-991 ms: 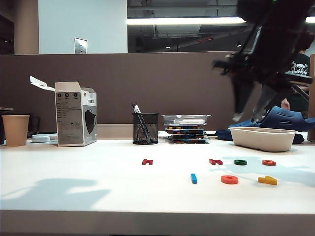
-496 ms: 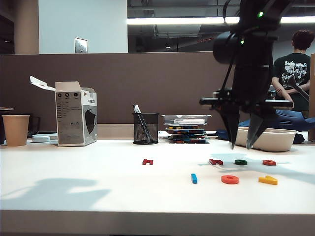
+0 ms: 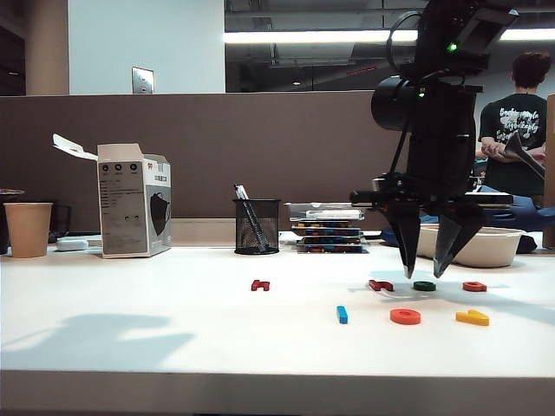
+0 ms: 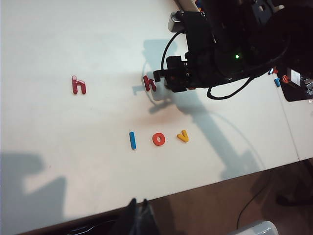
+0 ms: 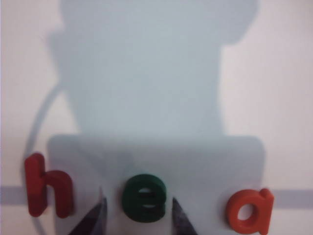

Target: Select the appropriate letters from the row of letter magnets placed on the table to arrange into the word "love".

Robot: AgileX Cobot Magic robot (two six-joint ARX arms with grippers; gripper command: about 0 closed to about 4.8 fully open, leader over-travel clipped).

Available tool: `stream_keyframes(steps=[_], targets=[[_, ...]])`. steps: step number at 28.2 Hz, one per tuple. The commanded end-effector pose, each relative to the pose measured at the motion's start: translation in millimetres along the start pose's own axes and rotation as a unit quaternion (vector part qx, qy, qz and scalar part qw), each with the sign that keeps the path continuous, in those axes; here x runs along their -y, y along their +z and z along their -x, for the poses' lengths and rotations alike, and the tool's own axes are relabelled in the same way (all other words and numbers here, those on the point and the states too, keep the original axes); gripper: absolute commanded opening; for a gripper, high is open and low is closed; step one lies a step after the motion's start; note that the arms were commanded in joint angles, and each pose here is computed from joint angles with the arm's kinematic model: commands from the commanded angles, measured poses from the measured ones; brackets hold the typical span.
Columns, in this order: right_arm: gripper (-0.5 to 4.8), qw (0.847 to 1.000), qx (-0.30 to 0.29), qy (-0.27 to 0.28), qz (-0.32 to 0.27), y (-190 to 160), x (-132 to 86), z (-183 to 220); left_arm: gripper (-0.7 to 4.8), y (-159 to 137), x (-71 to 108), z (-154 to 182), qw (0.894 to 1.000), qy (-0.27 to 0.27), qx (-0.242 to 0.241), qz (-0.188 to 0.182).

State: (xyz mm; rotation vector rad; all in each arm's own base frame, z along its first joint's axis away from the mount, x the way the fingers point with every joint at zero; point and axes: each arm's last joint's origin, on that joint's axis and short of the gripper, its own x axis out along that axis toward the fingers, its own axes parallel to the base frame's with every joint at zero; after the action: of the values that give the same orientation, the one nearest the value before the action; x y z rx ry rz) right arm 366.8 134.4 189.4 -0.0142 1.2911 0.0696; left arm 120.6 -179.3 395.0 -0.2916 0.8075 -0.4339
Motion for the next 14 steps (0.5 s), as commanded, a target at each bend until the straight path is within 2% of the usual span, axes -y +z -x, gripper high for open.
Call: stream_keyframes(steps=[1,14], targets=[[1.63,1.000,0.014,-0.012,-0.002,2.3,0.4,2.1,-0.05,1.0,0.8,1.5,1.000,-0.004,0.005,0.002],[1.63,1.000,0.003,-0.008,-0.002,2.1,-0.5,-6.2,-0.05,1.0,0.8,1.5,1.000,-0.004,0.005,0.002]])
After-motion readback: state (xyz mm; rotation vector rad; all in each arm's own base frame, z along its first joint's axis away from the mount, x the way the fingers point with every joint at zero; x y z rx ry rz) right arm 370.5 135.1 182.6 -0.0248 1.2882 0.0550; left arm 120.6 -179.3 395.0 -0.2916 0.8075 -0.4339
